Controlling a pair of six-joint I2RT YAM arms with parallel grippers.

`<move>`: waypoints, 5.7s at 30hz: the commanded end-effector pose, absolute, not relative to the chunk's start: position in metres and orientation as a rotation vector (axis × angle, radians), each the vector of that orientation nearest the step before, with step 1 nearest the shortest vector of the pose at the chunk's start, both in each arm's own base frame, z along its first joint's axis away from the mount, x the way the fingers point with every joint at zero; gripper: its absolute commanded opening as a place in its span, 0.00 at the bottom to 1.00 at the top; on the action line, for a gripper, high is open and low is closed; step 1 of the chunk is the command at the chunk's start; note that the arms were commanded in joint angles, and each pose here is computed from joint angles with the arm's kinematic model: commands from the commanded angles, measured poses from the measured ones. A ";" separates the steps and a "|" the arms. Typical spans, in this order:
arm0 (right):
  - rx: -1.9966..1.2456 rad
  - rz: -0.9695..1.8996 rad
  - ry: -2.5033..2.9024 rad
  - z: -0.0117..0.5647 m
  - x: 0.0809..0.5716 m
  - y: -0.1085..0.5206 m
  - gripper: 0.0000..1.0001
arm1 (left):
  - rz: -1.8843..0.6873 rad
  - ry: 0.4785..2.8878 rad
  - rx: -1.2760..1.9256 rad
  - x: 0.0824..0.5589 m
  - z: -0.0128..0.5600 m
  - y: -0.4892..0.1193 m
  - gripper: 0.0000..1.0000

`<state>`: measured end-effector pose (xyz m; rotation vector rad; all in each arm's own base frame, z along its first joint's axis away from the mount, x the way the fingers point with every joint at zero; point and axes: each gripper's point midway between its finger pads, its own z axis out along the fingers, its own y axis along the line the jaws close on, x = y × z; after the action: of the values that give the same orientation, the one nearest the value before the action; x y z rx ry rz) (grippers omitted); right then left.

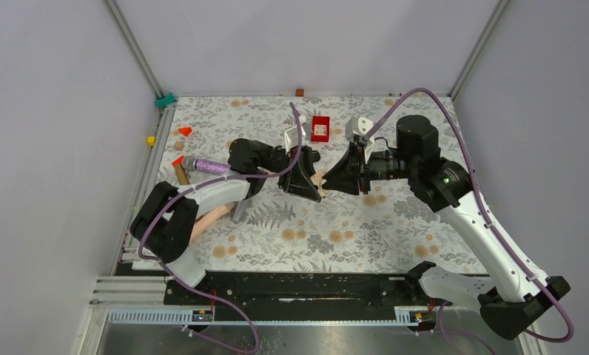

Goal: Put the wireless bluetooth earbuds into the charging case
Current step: Place the earbud in the charging case.

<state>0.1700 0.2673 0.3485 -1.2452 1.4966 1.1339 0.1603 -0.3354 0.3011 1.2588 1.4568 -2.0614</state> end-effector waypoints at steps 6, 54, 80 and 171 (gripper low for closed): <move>-1.301 1.209 1.309 0.393 0.141 0.265 0.27 | -1.918 1.195 1.422 0.133 0.299 -0.322 0.00; -1.410 1.087 1.245 0.338 0.151 0.273 0.28 | -1.950 1.191 1.402 0.127 0.281 -0.335 0.00; -1.429 1.063 1.270 0.323 0.157 0.280 0.28 | -1.947 1.179 1.401 0.125 0.286 -0.334 0.00; -1.509 0.956 1.241 0.322 0.158 0.272 0.44 | -1.939 1.125 1.507 0.105 0.289 -0.326 0.00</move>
<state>0.1599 0.2739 0.3098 -1.4974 1.2893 0.9847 0.1120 -0.3303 0.2698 1.4388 1.2792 -2.0138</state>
